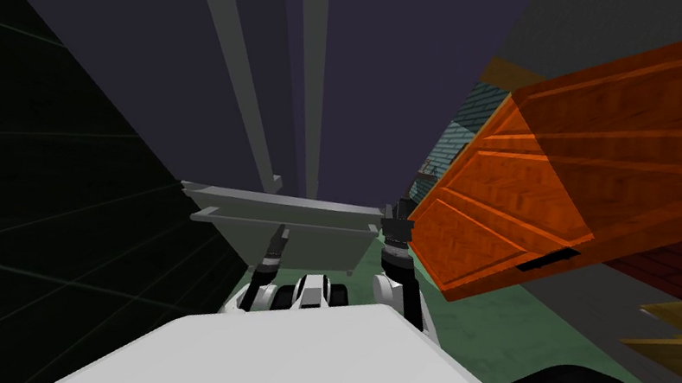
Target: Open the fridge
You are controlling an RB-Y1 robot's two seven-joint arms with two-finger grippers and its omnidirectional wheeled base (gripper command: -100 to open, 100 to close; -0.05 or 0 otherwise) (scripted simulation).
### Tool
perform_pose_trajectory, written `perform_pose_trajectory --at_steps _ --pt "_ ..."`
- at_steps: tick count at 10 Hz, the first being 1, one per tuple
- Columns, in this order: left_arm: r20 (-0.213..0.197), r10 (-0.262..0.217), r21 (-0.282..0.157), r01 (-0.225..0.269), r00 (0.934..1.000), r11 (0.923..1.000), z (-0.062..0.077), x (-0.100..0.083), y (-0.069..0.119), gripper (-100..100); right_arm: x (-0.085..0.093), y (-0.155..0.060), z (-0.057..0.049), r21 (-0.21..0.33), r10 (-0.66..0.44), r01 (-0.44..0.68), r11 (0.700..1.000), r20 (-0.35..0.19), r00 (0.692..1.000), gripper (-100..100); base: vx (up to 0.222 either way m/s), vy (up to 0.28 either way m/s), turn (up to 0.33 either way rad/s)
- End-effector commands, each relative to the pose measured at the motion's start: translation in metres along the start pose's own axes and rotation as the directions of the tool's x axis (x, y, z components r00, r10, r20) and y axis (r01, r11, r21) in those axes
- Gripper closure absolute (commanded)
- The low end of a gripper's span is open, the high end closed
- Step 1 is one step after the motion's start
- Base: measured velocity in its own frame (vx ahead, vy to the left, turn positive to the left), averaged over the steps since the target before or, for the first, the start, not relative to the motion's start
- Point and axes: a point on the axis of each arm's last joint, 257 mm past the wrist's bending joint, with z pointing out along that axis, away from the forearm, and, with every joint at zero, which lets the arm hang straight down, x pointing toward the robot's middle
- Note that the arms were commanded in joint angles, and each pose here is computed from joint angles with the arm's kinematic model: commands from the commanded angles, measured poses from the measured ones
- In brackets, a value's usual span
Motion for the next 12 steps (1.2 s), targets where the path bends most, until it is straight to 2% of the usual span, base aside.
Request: perform_pose_trajectory --at_steps 1,2,3,5,6,7,12 --pt "-0.001 0.000 0.000 0.000 1.0000 1.0000 0.006 0.000 0.000 -100 0.000 0.000 0.000 0.000 0.000 0.000 1.000 0.000 1.000 0 -0.006 -0.001 0.001" --pt "0.001 0.001 -0.002 -0.001 1.0000 1.0000 -0.009 -0.001 -0.001 100 0.000 0.000 0.000 0.000 0.000 0.000 1.000 0.000 1.000 0 0.016 0.001 -0.026" --pt "0.002 0.002 -0.002 -0.002 1.0000 1.0000 -0.013 -0.002 -0.001 100 0.000 0.000 0.000 0.000 0.000 0.000 1.000 0.000 1.000 0 0.018 0.002 -0.015" --pt "0.006 0.004 -0.003 -0.004 1.0000 1.0000 -0.035 -0.003 -0.002 100 0.000 0.000 0.000 0.000 0.000 0.000 1.000 0.000 1.000 0 0.021 0.005 -0.019" --pt "0.006 0.001 0.015 -0.001 1.0000 0.9999 -0.024 -0.002 -0.007 100 0.000 0.000 0.000 0.000 0.000 0.000 1.000 0.000 1.000 0 0.008 0.000 0.000" --pt "0.000 -0.001 0.011 0.001 1.0000 0.9999 -0.015 0.000 -0.006 100 0.000 0.000 0.000 0.000 0.000 0.000 1.000 0.000 1.000 0 -0.095 -0.007 0.040" --pt "-0.013 -0.007 -0.015 0.007 0.9999 0.9999 0.008 0.004 0.001 100 0.000 0.000 0.000 0.000 0.000 0.000 1.000 0.000 1.000 0 -0.168 -0.001 0.031"
